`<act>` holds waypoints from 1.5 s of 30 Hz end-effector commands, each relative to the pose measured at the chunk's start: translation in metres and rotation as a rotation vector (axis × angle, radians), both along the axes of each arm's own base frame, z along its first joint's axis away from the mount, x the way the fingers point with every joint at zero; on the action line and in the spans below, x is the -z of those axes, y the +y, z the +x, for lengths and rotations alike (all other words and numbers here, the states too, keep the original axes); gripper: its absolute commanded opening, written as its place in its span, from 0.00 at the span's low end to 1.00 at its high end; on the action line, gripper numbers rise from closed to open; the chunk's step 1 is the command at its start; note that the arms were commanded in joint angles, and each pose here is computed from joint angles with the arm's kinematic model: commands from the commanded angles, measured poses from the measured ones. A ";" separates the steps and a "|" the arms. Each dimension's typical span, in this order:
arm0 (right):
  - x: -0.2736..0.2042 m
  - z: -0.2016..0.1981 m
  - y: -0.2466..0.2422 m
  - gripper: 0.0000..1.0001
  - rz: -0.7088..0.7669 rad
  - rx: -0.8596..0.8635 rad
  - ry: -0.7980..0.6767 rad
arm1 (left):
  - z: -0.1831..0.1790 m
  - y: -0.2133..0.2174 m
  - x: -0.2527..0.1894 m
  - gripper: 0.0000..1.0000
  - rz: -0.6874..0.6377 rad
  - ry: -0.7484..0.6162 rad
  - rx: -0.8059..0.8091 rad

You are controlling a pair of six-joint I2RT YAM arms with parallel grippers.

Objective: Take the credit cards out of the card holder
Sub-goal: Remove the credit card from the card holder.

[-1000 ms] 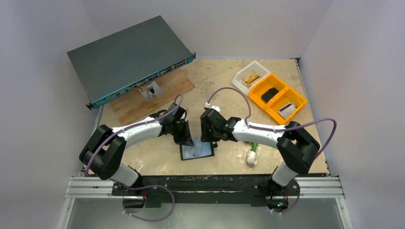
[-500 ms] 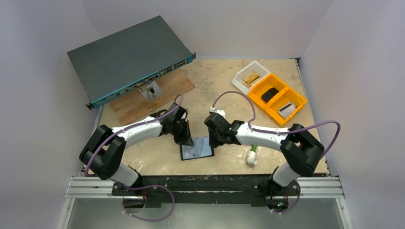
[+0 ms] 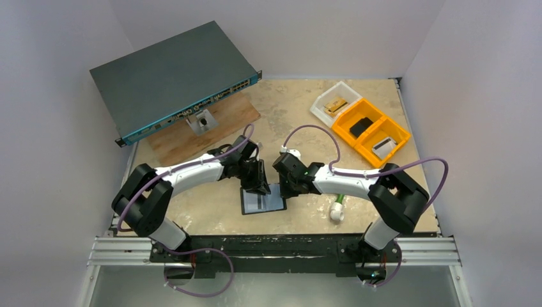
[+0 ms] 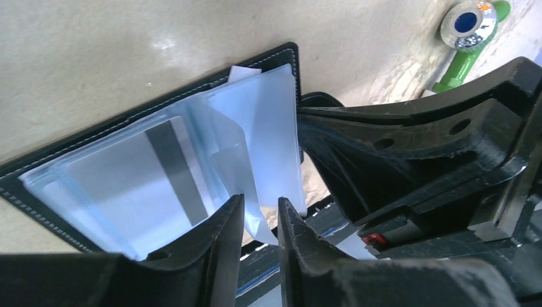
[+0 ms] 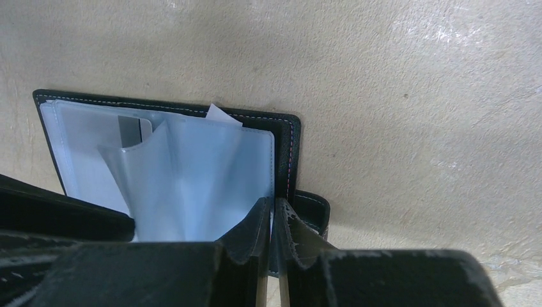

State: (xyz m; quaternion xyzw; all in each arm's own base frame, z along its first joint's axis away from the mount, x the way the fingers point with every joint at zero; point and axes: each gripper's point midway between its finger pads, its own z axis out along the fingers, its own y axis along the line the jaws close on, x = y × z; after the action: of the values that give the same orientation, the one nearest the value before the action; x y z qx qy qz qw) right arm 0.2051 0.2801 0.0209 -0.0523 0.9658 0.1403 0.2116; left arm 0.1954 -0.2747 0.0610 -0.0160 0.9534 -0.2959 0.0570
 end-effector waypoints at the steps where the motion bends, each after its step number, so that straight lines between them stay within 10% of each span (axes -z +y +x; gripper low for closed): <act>1: 0.000 0.003 0.004 0.06 0.026 0.009 -0.007 | 0.007 -0.022 -0.013 0.29 -0.078 -0.018 0.037; 15: -0.036 0.007 -0.001 0.05 0.073 0.046 -0.072 | 0.017 -0.045 -0.020 0.65 -0.178 -0.035 0.056; 27: -0.082 0.012 -0.002 0.18 0.142 0.066 -0.147 | 0.024 -0.021 -0.024 0.67 -0.057 -0.086 0.003; 33: -0.089 0.011 0.021 0.30 0.235 -0.007 -0.148 | 0.024 0.024 -0.020 0.62 0.048 -0.121 -0.081; 45: -0.061 0.005 0.080 0.28 0.377 -0.119 -0.039 | 0.006 0.063 0.011 0.18 0.121 -0.079 -0.117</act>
State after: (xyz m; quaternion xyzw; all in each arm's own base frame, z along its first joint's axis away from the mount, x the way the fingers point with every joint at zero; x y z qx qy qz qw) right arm 0.2041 0.3252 0.0667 -0.0599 0.9342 0.2693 0.2261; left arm 0.2004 -0.2159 0.0521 -0.0644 0.9630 -0.2404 0.1033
